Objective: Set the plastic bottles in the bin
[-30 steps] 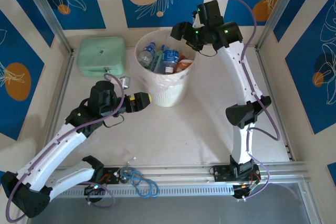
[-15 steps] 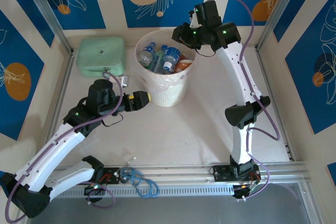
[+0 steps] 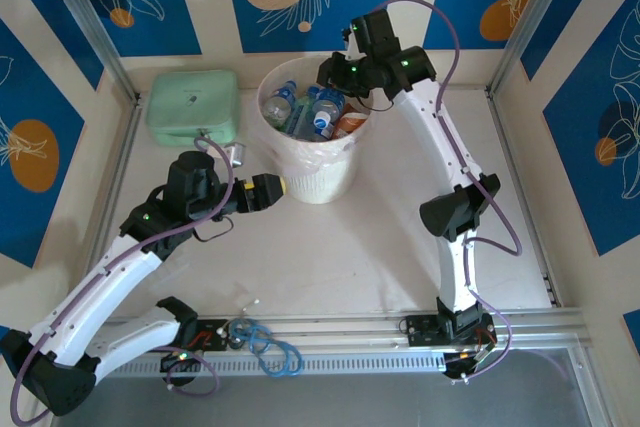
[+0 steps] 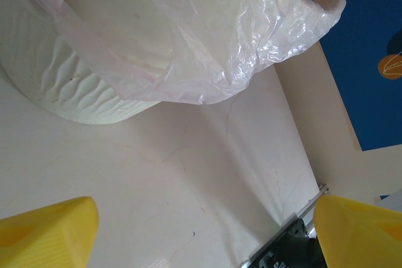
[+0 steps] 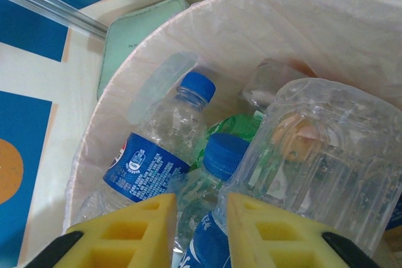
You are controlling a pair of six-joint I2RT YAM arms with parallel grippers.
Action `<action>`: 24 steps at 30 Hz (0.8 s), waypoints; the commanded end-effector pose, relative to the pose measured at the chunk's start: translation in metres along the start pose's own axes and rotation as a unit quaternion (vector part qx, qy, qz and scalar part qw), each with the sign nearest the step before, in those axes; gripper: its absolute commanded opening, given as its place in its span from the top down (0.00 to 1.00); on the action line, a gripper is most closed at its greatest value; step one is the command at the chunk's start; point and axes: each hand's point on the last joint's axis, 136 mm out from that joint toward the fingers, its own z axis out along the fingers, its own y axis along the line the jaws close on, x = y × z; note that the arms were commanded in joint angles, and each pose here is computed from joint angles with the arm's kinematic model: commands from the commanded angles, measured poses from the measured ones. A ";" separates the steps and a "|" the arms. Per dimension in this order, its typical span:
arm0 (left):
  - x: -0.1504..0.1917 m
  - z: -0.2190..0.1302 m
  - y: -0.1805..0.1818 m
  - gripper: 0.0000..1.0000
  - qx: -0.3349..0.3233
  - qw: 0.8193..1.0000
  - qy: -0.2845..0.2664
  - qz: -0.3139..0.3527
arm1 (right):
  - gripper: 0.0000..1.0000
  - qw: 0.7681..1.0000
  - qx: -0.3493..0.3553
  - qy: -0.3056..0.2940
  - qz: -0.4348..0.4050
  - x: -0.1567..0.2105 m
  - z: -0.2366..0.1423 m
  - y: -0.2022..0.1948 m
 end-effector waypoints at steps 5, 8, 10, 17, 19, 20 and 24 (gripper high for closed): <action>-0.019 -0.019 -0.005 0.10 -0.009 0.999 -0.036 0.012 | 0.56 0.998 -0.015 -0.043 -0.038 -0.008 -0.054 0.032; -0.028 -0.028 0.001 0.04 -0.039 0.998 -0.055 0.011 | 0.44 0.996 -0.030 -0.067 -0.050 -0.009 -0.086 0.048; -0.035 -0.035 0.008 0.00 -0.069 0.995 -0.069 0.011 | 0.39 0.994 -0.031 -0.082 -0.060 -0.005 -0.105 0.054; -0.072 -0.071 0.025 0.00 -0.151 0.973 -0.166 0.055 | 0.32 0.983 0.049 -0.142 -0.105 0.038 -0.159 0.029; -0.084 -0.084 0.043 0.00 -0.213 0.954 -0.197 0.074 | 0.27 0.978 0.076 -0.166 -0.098 0.055 -0.171 0.003; -0.091 -0.092 0.053 0.00 -0.252 0.940 -0.214 0.086 | 0.24 0.977 0.088 -0.175 -0.089 0.065 -0.176 -0.013; -0.107 -0.099 0.095 0.00 -0.376 0.876 -0.257 0.158 | 0.17 0.972 0.131 -0.197 -0.002 0.113 -0.187 -0.091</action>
